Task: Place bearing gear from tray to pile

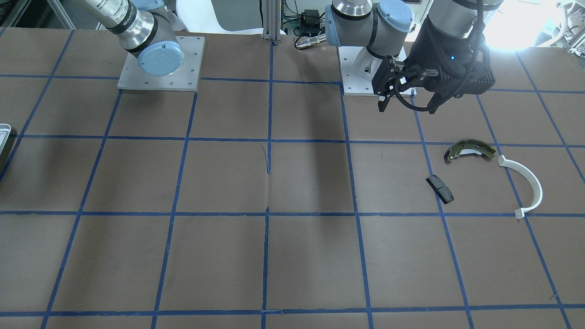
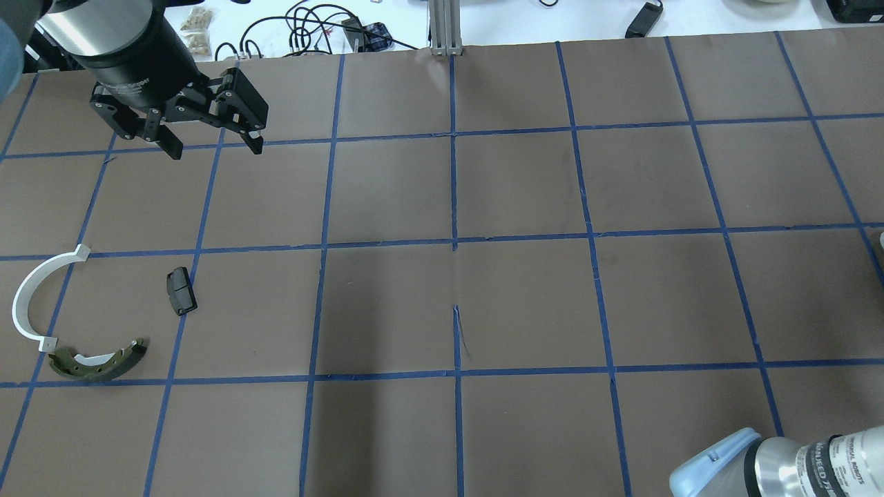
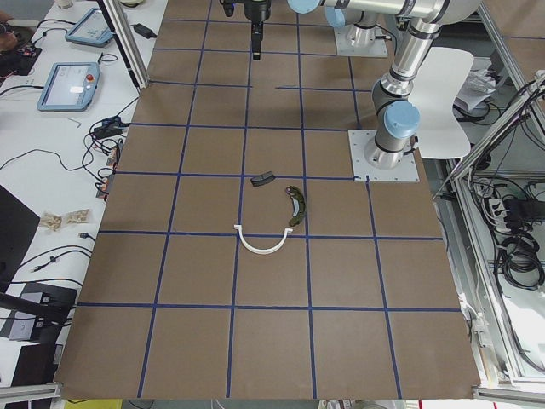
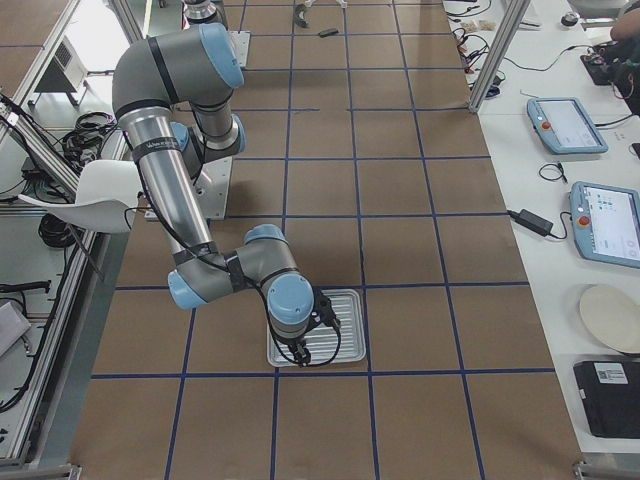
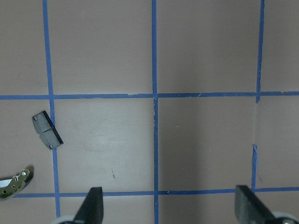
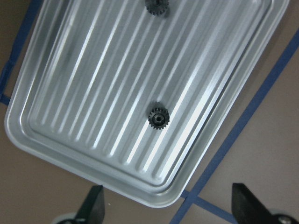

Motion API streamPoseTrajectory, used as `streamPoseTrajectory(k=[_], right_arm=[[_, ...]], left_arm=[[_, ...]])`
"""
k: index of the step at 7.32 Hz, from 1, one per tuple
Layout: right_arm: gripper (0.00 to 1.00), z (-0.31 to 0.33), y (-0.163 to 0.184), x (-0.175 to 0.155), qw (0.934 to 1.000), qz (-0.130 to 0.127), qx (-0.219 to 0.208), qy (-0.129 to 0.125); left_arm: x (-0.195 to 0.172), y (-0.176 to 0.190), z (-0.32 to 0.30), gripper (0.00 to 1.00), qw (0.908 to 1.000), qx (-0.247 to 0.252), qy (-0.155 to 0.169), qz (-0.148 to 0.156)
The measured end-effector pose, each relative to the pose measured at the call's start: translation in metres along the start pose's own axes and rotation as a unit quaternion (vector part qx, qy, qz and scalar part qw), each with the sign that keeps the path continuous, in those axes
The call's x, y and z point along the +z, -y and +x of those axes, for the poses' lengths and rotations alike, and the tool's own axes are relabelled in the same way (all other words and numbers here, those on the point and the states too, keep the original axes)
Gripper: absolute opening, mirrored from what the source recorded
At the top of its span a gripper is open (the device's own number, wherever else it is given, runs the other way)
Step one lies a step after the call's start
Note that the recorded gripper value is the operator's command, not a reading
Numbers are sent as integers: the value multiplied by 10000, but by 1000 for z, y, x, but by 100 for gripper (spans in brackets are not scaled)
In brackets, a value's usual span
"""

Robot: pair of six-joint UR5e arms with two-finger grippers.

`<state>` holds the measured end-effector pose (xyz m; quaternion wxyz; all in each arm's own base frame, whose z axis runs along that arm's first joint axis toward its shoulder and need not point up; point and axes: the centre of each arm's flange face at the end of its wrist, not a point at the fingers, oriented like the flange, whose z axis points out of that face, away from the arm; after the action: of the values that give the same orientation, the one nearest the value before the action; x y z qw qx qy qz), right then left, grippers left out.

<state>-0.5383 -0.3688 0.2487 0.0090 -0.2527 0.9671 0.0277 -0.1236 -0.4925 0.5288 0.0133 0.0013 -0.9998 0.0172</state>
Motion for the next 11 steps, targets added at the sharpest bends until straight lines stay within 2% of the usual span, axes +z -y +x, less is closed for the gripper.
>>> streamPoseTrajectory(k=[2,4,5,6,8,11], right_arm=[[93,-5,9,28,9997,184,145,86],[89,-12,18,47,9997,224,-5,-9],[82,-14,19,52,9997,237,-49,-17],[70,-15,20,57,9996,272,-72,-46],[60,-11,23,62,9991,338,-205,-179],[19,-6,25,73,9984,389,-287,-280]], left_arm=[[0,1,0,100,10000,-2,-1,7],[0,1,0,100,10000,-3,-2,3],[1,1,0,100,10000,-3,-4,-3],[1,0,0,100,10000,-3,-5,-7],[1,1,0,100,10000,-3,-11,-8],[2,1,0,100,10000,-3,-19,-11]])
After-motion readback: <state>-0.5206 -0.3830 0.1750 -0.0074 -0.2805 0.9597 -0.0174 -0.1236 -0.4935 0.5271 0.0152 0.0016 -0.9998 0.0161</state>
